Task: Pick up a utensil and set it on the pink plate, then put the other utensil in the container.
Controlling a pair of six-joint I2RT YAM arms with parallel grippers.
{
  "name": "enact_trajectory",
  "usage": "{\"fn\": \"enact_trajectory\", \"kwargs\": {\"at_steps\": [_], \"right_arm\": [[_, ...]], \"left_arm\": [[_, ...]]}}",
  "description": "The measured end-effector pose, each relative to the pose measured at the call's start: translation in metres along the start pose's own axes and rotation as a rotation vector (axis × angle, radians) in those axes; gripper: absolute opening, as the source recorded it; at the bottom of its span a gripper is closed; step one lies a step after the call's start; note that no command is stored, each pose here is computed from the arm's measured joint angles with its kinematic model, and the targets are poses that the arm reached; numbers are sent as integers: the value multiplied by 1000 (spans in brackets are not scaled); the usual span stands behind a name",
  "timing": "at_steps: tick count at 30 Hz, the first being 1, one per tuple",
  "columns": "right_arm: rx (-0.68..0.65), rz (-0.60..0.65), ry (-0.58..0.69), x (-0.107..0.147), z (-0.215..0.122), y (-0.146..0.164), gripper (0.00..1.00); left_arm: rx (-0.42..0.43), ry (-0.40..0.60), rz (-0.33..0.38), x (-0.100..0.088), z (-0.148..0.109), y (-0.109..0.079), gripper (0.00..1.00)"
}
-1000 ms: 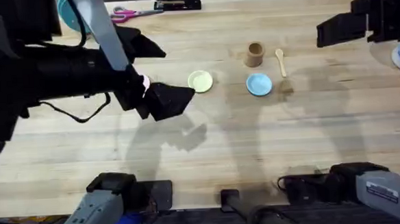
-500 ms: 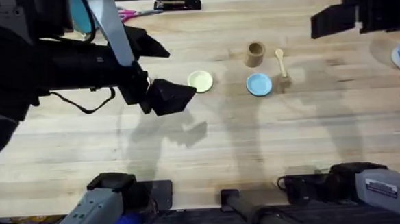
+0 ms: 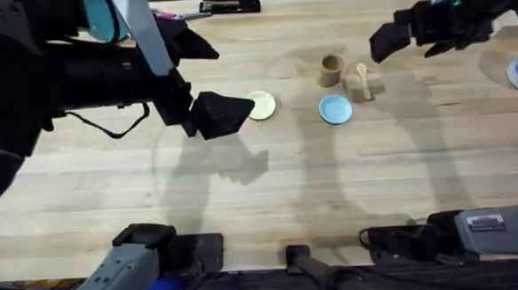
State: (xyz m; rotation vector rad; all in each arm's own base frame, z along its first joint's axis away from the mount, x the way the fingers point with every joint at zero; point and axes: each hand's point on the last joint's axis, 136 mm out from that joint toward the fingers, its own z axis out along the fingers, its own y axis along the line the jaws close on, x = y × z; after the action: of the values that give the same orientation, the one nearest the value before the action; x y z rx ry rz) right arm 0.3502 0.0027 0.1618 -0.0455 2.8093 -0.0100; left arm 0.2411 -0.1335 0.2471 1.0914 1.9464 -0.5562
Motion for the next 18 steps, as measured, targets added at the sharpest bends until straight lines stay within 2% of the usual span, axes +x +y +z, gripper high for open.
{"fn": "enact_trajectory", "kwargs": {"at_steps": [6, 18], "right_arm": [[-2, 0, 89, 4, 36, 0, 996], [-48, 2, 109, -8, 84, 8, 996]], "left_arm": [[-1, -1, 1, 0, 0, 0, 995], [-1, -1, 1, 0, 0, 0, 995]]}}
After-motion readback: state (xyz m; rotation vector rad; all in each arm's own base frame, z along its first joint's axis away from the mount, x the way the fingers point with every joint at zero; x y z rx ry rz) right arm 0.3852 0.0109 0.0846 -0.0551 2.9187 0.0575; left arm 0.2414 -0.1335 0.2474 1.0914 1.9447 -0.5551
